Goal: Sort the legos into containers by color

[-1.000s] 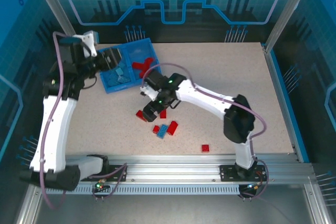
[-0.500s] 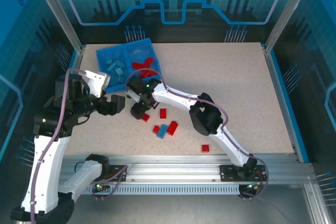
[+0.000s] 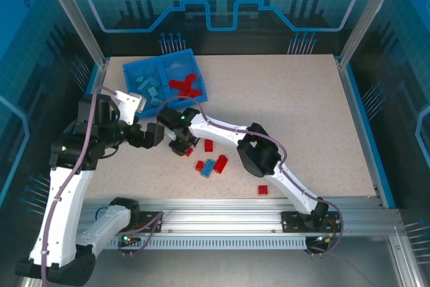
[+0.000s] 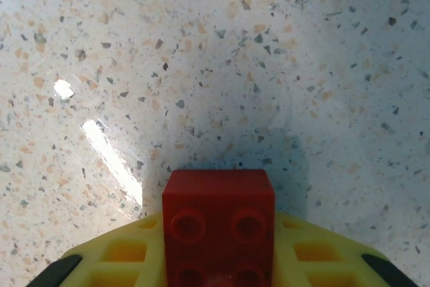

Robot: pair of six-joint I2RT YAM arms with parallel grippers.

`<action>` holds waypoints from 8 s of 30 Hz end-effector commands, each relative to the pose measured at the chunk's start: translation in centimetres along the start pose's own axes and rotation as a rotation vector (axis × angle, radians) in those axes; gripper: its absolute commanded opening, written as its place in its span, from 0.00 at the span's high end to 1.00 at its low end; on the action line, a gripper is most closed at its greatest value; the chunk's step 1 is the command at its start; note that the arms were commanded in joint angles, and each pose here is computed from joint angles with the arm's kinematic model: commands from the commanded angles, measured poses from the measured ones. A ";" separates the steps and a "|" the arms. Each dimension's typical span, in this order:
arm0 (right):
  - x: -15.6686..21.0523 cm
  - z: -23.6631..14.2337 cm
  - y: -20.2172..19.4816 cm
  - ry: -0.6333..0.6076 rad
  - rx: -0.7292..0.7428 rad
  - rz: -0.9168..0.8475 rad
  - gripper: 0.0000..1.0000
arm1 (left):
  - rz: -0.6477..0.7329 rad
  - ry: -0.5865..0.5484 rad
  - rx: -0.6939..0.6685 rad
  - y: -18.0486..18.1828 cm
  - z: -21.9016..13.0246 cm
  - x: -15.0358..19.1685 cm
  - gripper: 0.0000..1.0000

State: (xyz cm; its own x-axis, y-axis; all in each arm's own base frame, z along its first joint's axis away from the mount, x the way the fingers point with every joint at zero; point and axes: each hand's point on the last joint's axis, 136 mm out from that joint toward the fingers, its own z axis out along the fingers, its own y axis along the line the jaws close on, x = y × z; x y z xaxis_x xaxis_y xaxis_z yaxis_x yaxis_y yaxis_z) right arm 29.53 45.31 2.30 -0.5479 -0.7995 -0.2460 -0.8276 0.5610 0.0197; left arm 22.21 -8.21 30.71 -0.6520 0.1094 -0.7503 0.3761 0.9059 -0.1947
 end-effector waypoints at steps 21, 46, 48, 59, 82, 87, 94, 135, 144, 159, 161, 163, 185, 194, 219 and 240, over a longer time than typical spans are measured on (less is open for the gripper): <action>-13.5 -16.0 -17.5 -0.638 0.137 0.379 0.77 | -0.105 -0.226 0.122 -1.6 0.4 -3.5 0.01; -11.4 -23.5 -20.3 -0.699 0.006 0.552 0.06 | -0.311 -0.055 0.112 -0.8 6.5 -2.1 0.01; -8.0 -24.9 -19.4 -0.619 -0.052 0.586 0.03 | -0.313 -0.018 0.097 -1.7 7.6 -1.1 0.01; 10.8 -26.2 -14.2 -0.450 -0.034 0.669 0.00 | -0.345 0.324 -0.079 -6.5 14.4 9.4 0.09; 15.4 -24.9 -13.2 -0.375 -0.056 0.724 0.00 | -0.497 0.592 -0.101 -6.0 23.1 17.7 0.51; 15.3 -24.9 -13.4 -0.368 -0.047 0.720 0.00 | -0.493 0.630 -0.080 -6.3 23.5 18.5 0.50; 15.5 -24.7 -13.5 -0.363 -0.044 0.727 0.00 | -0.434 0.698 -0.220 -3.8 22.6 20.7 0.56; 15.5 -24.0 -13.6 -0.327 -0.046 0.710 0.00 | -0.322 0.763 -0.296 -2.8 20.2 23.2 0.74; 15.4 -24.7 -12.8 -0.359 -0.075 0.676 0.00 | -0.370 0.455 -0.223 -4.1 19.9 11.1 0.82; 16.3 -26.0 -14.0 -0.394 0.000 0.726 0.00 | -0.348 0.034 -0.525 9.8 25.7 -13.8 0.79; 16.5 -26.4 -14.2 -0.405 0.014 0.731 0.00 | -0.367 0.046 -0.543 11.4 27.6 -14.4 0.75; 16.7 -26.9 -14.2 -0.418 0.024 0.732 0.00 | -0.380 0.061 -0.551 12.7 29.2 -14.7 0.68; 17.9 -26.5 -15.5 -0.424 0.071 0.774 0.00 | -0.408 0.252 -0.186 -5.7 21.1 -5.0 0.39; 18.9 -25.9 -15.5 -0.399 0.034 0.800 0.00 | -0.471 0.474 -0.242 -7.8 24.3 6.9 0.03; 19.6 -25.8 -14.5 -0.417 -0.013 0.832 0.00 | -0.383 0.677 -0.349 -5.3 29.9 14.3 0.60; 16.0 -27.7 -12.3 -0.530 -0.195 0.699 0.00 | -0.492 0.174 -0.438 7.7 26.1 -8.8 0.70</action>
State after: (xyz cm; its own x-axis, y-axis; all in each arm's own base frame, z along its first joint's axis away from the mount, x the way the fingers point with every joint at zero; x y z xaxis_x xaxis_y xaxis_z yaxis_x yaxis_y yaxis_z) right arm 26.86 19.57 24.38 -0.8519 -0.0614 -0.5201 -0.3502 0.8052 0.4785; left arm 45.60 -15.72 20.56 -0.7917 -0.3499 -0.5008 -0.2373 0.9315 -0.2757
